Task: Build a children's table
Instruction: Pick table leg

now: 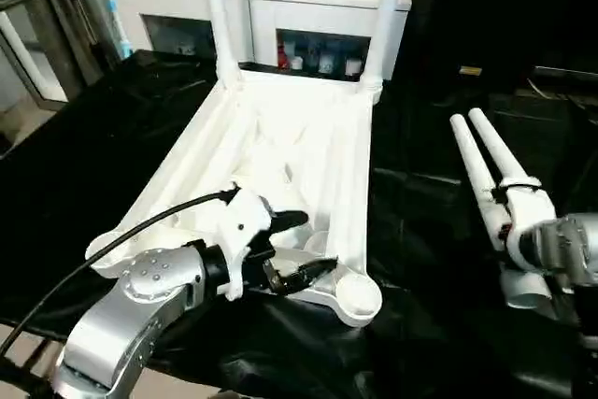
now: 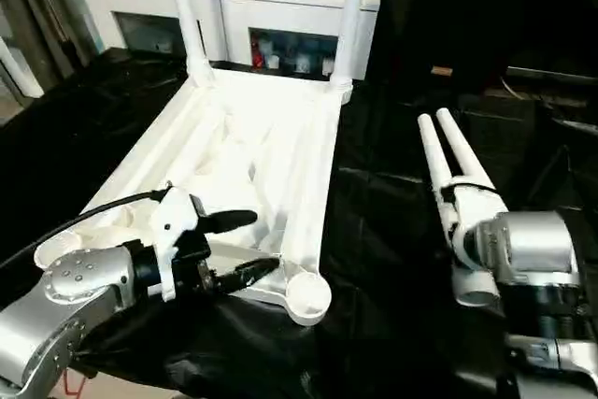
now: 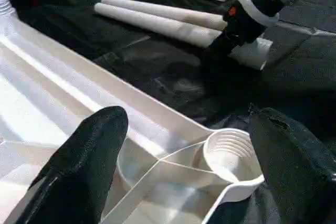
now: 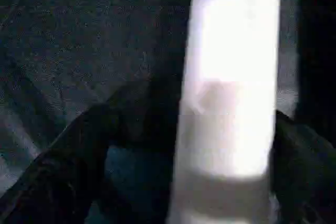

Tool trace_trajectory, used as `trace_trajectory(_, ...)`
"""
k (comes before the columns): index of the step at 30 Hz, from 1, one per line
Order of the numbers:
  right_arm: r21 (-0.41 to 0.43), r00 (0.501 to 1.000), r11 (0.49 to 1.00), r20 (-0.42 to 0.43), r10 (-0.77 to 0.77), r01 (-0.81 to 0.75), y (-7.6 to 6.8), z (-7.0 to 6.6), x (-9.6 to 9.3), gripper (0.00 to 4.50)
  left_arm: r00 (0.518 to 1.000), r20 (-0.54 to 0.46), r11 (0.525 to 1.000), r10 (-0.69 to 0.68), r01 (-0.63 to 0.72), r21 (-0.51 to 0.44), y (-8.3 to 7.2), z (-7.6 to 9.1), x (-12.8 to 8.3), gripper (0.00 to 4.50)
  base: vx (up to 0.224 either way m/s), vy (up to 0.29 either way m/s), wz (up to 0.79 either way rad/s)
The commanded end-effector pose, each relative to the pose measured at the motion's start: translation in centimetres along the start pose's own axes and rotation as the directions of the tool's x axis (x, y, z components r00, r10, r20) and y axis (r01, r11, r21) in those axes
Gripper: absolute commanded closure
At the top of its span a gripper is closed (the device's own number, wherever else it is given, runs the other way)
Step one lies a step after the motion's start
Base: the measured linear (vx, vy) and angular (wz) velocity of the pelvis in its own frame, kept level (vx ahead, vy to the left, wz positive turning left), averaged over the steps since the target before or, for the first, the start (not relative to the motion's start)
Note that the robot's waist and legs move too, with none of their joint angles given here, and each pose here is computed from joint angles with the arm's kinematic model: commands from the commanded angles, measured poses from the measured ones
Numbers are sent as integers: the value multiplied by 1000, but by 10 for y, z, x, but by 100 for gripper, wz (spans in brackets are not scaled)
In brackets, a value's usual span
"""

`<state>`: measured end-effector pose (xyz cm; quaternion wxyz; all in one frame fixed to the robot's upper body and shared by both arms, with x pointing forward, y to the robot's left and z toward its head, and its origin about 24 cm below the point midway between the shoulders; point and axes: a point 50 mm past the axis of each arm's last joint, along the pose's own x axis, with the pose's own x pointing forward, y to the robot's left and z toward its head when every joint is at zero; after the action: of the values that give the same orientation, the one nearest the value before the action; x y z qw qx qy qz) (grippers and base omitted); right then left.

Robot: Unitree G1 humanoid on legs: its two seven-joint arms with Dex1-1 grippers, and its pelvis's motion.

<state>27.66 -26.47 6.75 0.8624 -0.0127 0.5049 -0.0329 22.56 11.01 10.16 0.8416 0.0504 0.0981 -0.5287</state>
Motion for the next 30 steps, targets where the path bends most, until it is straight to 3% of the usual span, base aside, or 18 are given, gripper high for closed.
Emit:
trace_trajectory(1,10,1000,1000,-27,6,-6,-3,-6,0,42,999,0,999,-32,32,14,-3,4,1,28,0,0,0)
trace_trajectory(4,29,999,1000,-47,8,-7,-4,-10,5,45,999,-5,998,-41,41,36,0,6,0,28,0,0,0)
trace_trajectory(6,34,998,999,-55,13,-11,-4,-12,6,83,999,-10,998,-46,46,39,1,5,-1,28,0,0,0)
trace_trajectory(9,36,997,999,-74,17,-15,-4,-17,11,88,999,-11,998,-39,39,52,4,6,-1,28,0,0,0)
trace_trajectory(19,66,998,998,-57,13,-9,-4,-18,13,198,1000,9,996,15,-16,90,9,4,-3,28,0,0,0)
trace_trajectory(28,156,993,987,116,20,-39,-6,1,0,254,979,127,986,160,-166,32,31,12,6,28,0,0,0)
trace_trajectory(29,169,982,982,181,47,-78,-4,6,-1,254,972,142,981,189,-193,11,36,15,9,28,0,0,0)
trace_trajectory(30,192,942,964,315,115,-182,4,16,-4,258,960,164,974,226,-223,-35,45,21,14,28,0,0,0)
